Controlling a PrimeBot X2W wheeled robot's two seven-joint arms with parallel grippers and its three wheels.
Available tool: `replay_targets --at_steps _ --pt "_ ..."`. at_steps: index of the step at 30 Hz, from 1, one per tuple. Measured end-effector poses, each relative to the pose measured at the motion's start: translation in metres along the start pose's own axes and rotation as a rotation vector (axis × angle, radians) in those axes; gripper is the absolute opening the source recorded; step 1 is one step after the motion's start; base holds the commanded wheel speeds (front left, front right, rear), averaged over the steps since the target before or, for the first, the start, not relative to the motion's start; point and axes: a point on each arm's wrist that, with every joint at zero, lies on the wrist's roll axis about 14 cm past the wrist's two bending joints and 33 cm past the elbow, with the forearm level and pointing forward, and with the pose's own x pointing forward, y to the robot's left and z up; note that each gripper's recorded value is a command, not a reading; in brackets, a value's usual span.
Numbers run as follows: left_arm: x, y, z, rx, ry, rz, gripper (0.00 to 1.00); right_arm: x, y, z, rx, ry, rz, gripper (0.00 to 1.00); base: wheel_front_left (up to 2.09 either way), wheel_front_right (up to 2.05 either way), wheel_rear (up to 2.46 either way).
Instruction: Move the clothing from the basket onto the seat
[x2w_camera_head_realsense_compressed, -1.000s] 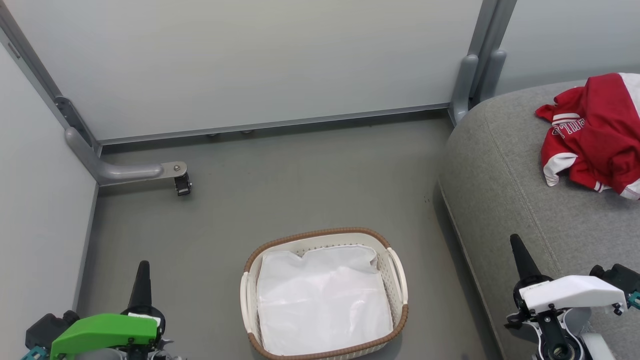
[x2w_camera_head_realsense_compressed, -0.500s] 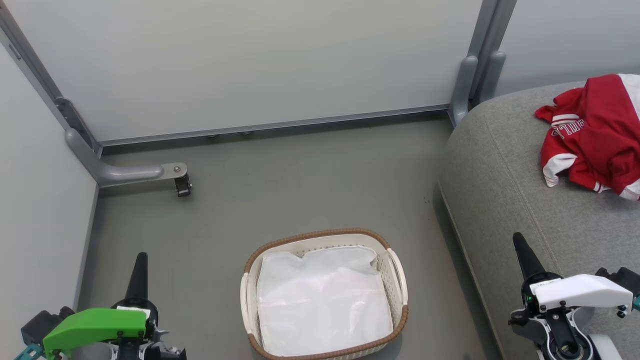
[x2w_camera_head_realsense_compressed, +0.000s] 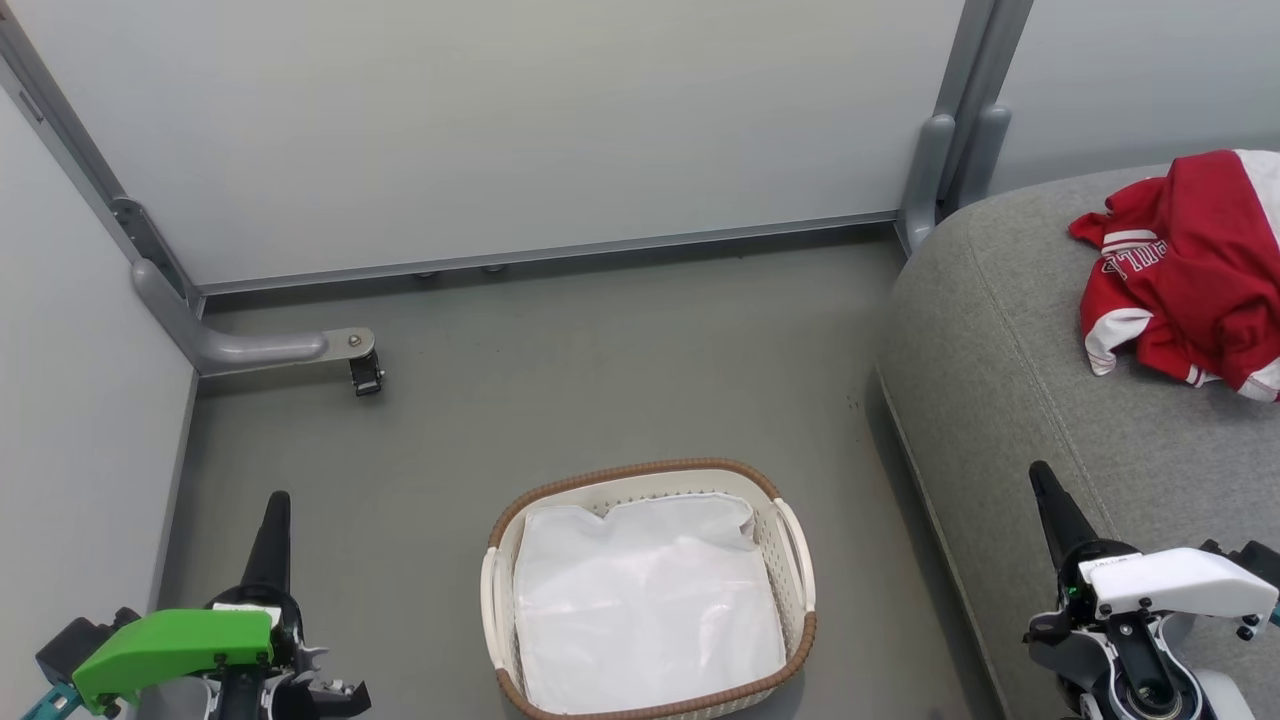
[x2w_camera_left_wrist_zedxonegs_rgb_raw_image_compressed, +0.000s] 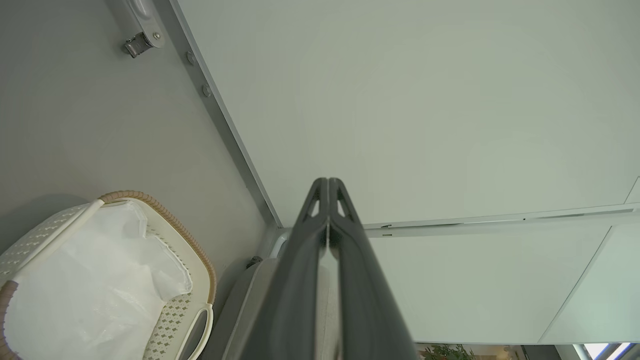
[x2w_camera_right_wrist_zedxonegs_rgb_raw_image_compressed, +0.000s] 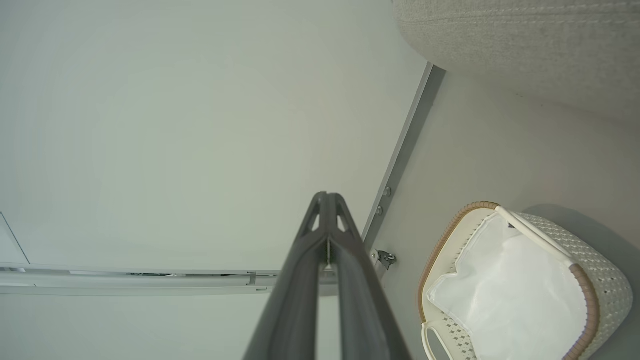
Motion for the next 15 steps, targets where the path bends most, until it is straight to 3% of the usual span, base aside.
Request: replay_targets --at_steps 15 --pt "0.004 -0.013 0.004 -0.125 0.004 -0.048 0.0 0.0 0.006 0.005 0.136 -0.003 0.026 0.0 0.0 0.0 0.0"
